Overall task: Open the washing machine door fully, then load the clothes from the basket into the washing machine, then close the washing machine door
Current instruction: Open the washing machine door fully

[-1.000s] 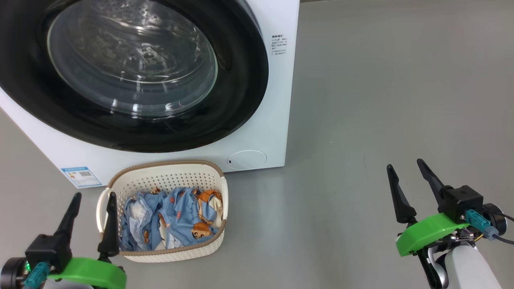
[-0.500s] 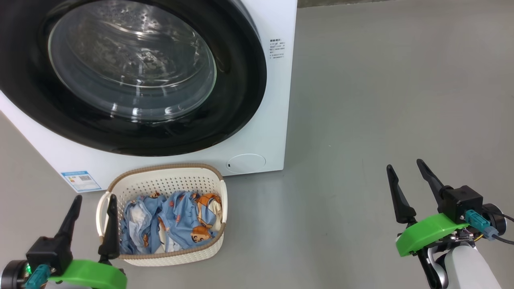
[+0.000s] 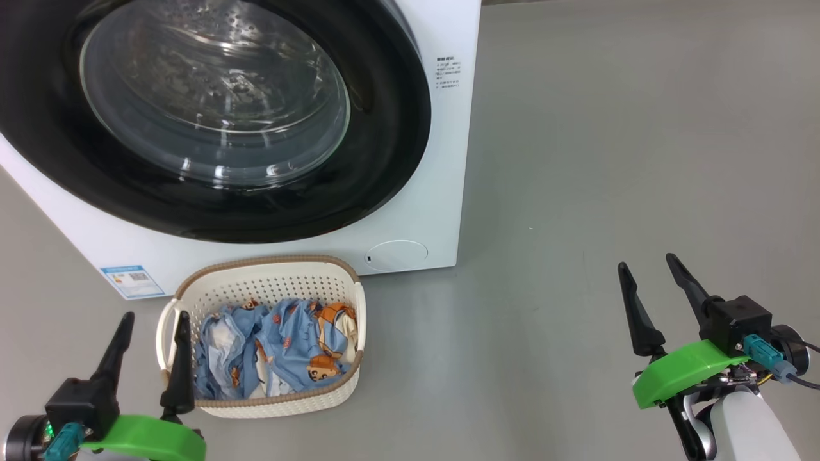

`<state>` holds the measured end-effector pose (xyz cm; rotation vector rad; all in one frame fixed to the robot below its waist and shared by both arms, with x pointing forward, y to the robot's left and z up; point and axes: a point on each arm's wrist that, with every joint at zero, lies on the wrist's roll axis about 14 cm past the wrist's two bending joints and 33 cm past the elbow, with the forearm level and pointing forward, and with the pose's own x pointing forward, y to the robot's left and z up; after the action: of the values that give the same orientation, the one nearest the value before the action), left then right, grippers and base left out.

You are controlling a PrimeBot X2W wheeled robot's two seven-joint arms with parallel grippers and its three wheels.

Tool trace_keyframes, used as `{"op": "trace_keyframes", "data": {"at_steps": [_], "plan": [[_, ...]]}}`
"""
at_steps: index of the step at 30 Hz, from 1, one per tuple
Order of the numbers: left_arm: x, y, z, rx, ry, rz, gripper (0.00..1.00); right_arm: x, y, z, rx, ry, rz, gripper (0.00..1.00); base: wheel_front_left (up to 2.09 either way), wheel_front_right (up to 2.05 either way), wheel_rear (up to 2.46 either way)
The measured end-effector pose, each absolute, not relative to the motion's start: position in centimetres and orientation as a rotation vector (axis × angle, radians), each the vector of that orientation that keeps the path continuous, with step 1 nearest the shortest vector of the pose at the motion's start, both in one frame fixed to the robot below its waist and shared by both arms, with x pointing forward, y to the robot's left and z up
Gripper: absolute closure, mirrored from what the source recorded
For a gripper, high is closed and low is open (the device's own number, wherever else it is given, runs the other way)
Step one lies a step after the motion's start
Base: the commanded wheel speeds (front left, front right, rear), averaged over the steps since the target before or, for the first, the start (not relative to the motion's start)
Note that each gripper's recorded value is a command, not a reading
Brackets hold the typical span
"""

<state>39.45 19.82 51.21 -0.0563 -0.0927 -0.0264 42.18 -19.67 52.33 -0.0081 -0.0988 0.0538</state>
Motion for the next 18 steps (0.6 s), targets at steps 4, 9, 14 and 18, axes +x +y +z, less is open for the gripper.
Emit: {"op": "trace_keyframes", "data": {"at_steps": [4,9,14,18], "plan": [[39.4,19.6,51.1,-0.062,-0.092,-0.028,0.0,42.4,-19.7,52.2,-0.006,-0.096,0.051,0.0,0.0,0.0,0.0],[39.5,19.3,50.8,-0.069,-0.083,-0.031,0.0,43.7,-19.5,53.9,0.016,-0.144,0.054,0.0,0.0,0.0,0.0],[39.5,19.1,50.3,-0.075,-0.071,-0.032,0.0,45.5,-19.3,56.3,0.036,-0.21,0.066,0.0,0.0,0.0,0.0],[39.4,19.1,49.9,-0.08,-0.06,-0.028,0.0,47.2,-19.3,58.8,0.058,-0.276,0.069,0.0,0.0,0.0,0.0]]}}
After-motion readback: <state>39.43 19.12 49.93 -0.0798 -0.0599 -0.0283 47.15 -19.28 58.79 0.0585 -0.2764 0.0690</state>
